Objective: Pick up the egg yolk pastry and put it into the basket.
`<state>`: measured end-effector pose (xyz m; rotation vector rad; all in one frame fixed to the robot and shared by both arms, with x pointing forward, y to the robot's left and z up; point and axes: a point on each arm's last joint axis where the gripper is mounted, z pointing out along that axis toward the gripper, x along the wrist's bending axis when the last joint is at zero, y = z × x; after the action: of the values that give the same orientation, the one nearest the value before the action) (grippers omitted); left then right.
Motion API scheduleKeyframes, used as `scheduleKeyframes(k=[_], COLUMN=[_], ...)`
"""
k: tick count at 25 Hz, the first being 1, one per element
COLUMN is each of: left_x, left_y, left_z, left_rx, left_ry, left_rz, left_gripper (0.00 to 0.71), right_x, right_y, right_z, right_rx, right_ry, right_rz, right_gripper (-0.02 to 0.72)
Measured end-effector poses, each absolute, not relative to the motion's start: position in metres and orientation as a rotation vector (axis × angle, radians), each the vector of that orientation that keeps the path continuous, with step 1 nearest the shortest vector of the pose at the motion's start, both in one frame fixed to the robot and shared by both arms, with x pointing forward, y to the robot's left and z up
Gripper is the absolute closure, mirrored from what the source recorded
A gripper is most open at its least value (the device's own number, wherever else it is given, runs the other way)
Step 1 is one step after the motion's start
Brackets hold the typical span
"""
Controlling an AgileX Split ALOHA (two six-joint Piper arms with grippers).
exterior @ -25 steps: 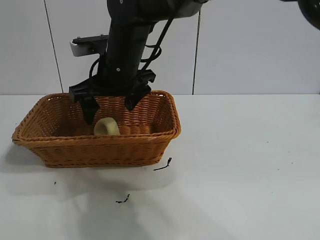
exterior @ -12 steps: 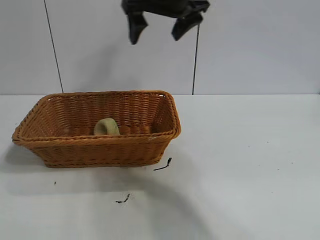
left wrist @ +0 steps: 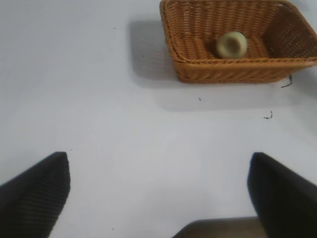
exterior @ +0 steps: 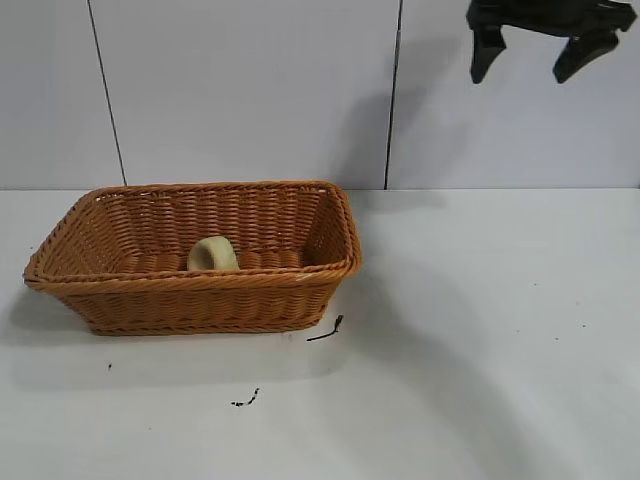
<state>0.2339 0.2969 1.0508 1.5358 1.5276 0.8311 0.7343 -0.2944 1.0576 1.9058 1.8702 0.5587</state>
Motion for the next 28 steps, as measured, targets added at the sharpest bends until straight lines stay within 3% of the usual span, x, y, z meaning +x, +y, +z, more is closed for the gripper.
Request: scheduleKeyframes(k=[15, 28], left_x=[0.234, 0.234], left_y=[0.297, 0.297], left_z=[1.051, 1.051], left_rx=[1.536, 1.536], left_ry=[1.528, 1.528], left_rz=[0.831, 0.831], left_gripper=[0.015, 0.015], right_x=[0.7, 0.541], right_y=[-0.306, -0.305], right_z=[1.047, 1.075], right_rx=[2.013, 2.071], right_ry=[2.048, 2.125], right_rz=[0.316, 0.179], right_gripper=[0.015, 0.015])
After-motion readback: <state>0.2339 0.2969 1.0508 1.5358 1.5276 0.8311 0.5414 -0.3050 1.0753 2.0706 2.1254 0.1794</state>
